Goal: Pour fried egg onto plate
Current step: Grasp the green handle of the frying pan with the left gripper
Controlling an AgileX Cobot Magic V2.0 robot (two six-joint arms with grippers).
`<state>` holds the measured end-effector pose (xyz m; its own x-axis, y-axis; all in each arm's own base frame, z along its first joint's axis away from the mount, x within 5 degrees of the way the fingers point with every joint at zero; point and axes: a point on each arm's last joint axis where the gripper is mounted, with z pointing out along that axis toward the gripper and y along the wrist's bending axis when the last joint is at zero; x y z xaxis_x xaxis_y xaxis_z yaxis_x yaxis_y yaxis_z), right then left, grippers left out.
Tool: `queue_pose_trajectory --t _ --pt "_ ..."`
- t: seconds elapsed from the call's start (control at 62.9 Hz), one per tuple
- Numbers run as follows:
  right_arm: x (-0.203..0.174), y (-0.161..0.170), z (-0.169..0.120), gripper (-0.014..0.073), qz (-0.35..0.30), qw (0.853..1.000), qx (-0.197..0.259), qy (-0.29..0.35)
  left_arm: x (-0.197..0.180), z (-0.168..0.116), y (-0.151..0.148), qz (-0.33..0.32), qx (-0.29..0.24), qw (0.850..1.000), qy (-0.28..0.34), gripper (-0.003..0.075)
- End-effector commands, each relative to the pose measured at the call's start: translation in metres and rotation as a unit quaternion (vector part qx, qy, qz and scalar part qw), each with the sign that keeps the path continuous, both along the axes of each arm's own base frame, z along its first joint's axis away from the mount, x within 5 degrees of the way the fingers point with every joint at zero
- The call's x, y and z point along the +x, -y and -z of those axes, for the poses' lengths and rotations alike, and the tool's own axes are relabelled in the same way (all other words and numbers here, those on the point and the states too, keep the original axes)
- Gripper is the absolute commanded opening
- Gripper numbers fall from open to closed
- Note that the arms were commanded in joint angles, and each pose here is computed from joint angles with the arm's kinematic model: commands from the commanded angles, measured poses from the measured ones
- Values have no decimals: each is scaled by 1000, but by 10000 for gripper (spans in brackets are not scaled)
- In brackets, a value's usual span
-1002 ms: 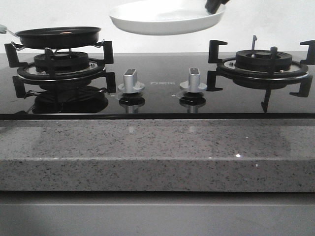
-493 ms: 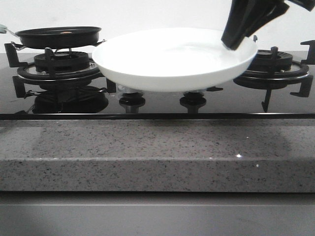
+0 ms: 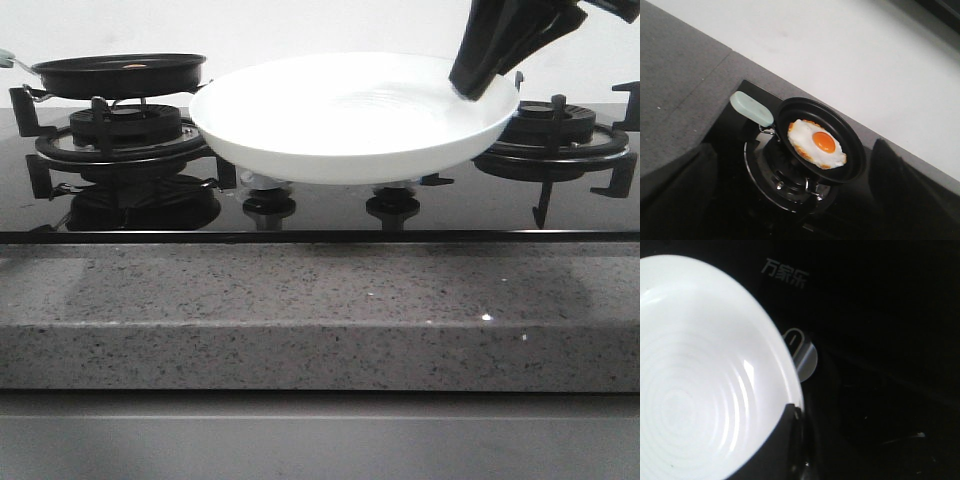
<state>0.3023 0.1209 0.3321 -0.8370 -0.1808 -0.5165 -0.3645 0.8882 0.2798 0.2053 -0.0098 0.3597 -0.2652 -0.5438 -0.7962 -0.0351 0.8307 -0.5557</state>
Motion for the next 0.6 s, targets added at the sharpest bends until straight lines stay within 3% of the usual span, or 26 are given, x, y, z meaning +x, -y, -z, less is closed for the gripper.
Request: queue_pose_trajectory --t 0.0,0.255,0.589 --pt "-6 1 -24 -69 5 998 28 50 24 -20 -1 -7 -33 999 16 603" --pt "-6 1 -24 -69 5 998 28 50 85 -4 -20 -17 -144 986 -79 602" --pt "-5 1 -24 -69 6 998 28 50 150 18 -29 44 -169 977 -121 596"
